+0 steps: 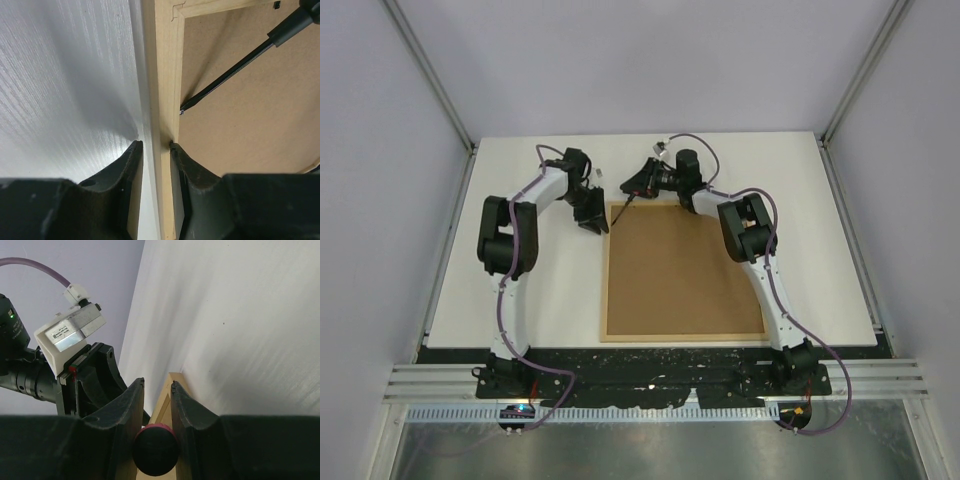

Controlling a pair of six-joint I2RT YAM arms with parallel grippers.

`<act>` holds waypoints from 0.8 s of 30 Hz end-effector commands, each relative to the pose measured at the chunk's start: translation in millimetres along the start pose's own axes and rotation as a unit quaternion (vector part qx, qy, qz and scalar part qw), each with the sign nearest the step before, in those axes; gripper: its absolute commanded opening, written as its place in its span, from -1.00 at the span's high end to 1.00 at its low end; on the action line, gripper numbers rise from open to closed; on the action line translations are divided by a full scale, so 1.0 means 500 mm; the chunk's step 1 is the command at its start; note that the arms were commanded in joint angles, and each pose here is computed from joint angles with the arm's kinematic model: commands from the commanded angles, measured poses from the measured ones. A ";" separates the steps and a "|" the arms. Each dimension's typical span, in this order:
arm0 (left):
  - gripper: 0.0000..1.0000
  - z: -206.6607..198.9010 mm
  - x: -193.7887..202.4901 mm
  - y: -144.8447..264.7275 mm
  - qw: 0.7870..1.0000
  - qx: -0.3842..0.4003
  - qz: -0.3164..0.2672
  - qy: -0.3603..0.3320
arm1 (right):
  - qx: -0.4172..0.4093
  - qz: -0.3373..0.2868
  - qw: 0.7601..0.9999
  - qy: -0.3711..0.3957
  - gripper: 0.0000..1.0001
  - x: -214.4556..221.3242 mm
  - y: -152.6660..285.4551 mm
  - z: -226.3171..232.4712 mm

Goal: Take the photo out of the frame
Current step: Adjust the photo frame at the center of the board, then release the photo frame item from the photo frame.

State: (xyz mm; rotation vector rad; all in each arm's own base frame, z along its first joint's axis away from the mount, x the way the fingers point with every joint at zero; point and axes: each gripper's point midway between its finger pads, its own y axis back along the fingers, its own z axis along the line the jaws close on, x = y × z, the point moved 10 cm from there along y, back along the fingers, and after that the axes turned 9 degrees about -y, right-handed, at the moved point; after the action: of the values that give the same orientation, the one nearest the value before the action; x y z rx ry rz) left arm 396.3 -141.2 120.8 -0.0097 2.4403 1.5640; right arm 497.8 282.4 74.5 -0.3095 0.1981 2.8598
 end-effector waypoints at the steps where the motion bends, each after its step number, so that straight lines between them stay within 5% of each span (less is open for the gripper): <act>1: 0.38 -0.010 0.005 0.012 1.000 0.012 -0.001 -0.009 | -0.015 0.003 1.000 0.026 0.85 -0.009 -0.014 0.028; 13: 0.42 0.000 0.011 -0.001 1.000 -0.022 0.009 0.006 | 0.019 0.018 0.999 -0.023 0.84 0.032 -0.027 0.019; 24: 0.83 0.003 0.017 -0.004 0.999 -0.037 0.011 0.016 | 0.082 0.042 0.996 0.002 0.85 0.075 -0.064 0.111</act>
State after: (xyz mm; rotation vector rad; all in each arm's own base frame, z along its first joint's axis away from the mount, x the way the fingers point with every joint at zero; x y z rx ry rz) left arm 390.7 -142.7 121.9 -0.0043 2.4739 1.5989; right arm 490.1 294.0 73.3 -0.1478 0.3497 2.8260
